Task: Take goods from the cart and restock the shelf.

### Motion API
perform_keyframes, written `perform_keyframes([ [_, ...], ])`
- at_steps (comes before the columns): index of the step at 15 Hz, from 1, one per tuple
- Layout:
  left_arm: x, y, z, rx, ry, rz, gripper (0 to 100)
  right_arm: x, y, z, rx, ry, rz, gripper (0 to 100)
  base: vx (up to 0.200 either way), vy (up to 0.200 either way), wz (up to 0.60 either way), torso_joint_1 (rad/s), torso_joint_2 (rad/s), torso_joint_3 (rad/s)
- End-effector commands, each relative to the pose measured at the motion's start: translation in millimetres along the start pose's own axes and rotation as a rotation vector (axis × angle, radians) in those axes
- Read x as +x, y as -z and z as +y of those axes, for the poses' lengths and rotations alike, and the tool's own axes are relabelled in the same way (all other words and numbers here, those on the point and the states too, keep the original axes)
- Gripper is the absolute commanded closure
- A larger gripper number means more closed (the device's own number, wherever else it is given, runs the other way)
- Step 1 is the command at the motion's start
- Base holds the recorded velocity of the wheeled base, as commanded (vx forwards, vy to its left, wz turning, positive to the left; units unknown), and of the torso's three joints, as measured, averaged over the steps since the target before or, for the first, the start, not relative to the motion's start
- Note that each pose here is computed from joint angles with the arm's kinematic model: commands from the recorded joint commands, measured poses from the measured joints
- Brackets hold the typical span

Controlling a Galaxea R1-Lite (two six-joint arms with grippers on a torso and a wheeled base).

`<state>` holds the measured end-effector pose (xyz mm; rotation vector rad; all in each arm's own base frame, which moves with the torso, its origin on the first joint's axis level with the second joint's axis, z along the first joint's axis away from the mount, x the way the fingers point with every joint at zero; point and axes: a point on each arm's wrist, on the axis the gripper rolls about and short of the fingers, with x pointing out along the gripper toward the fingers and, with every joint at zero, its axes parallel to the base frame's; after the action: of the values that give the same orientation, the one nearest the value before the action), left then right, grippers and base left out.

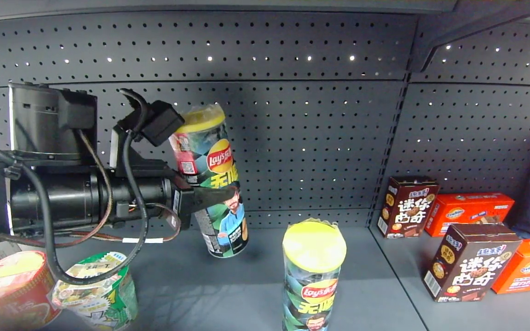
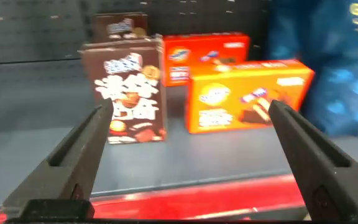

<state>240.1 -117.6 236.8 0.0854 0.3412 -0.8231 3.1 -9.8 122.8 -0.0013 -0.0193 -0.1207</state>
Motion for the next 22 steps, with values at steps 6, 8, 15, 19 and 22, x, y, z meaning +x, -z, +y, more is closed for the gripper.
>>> perform_keyframes([
  [6, 28.9, 14.3, 8.9, 0.117, 0.137, 0.059, 100, -27.1, 31.6, -12.1, 0.020, 0.039, -0.045, 0, 0.000, 0.000, 0.00, 0.000, 0.00, 0.000],
  [8, 40.6, 19.1, 11.7, 0.124, 0.223, 0.056, 100, -26.8, 32.9, -11.8, 0.023, 0.035, -0.041, 0, 0.000, 0.000, 0.00, 0.000, 0.00, 0.000],
  [15, 107.5, 21.2, 38.2, 0.192, 0.308, -0.039, 100, -25.6, 37.2, -11.2, 0.031, 0.033, -0.026, 0, 0.000, 0.000, 0.00, 0.000, 0.00, 0.000],
  [19, 131.0, 17.5, 47.9, 0.200, 0.334, -0.059, 100, -25.6, 37.2, -11.2, 0.037, 0.033, -0.027, 0, 0.000, 0.000, 0.00, 0.000, 0.00, 0.000],
  [22, 140.5, 27.4, 50.4, 0.192, 0.341, -0.037, 100, -25.6, 37.2, -11.2, 0.039, 0.033, -0.027, 0, 0.000, 0.000, 0.00, 0.000, 0.00, 0.000],
])
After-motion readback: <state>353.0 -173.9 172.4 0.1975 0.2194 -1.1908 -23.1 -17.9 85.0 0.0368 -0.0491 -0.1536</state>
